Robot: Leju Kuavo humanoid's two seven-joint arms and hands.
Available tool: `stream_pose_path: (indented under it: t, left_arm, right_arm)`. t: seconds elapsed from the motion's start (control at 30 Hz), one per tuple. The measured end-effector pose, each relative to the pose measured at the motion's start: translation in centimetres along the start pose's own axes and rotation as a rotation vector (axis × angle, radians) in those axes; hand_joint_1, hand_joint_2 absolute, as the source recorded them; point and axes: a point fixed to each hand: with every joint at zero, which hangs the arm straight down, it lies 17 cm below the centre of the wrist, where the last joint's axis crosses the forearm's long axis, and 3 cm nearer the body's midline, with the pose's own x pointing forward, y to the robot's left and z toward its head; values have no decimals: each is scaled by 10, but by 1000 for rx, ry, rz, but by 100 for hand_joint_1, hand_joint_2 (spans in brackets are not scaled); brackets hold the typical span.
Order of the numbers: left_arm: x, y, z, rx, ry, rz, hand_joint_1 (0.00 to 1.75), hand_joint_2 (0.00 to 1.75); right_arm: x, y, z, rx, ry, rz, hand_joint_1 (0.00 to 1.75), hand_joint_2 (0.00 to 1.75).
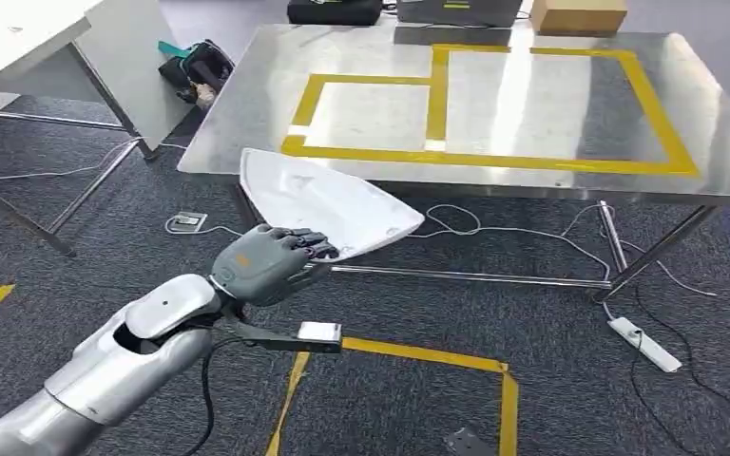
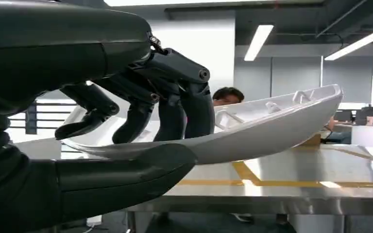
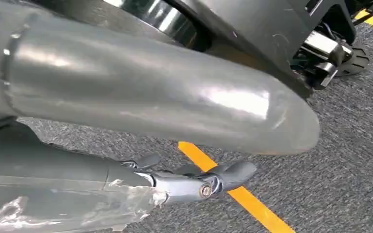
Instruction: Take the parts from the cabinet and place them on the table.
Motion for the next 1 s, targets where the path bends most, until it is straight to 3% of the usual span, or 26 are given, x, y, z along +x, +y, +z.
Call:
stream_pose_path:
  t: [1.0]
  left_arm:
    - [2, -8, 5, -8, -9, 12, 175, 175]
  right_arm:
    - [5, 8, 0, 10, -9, 14, 0, 0]
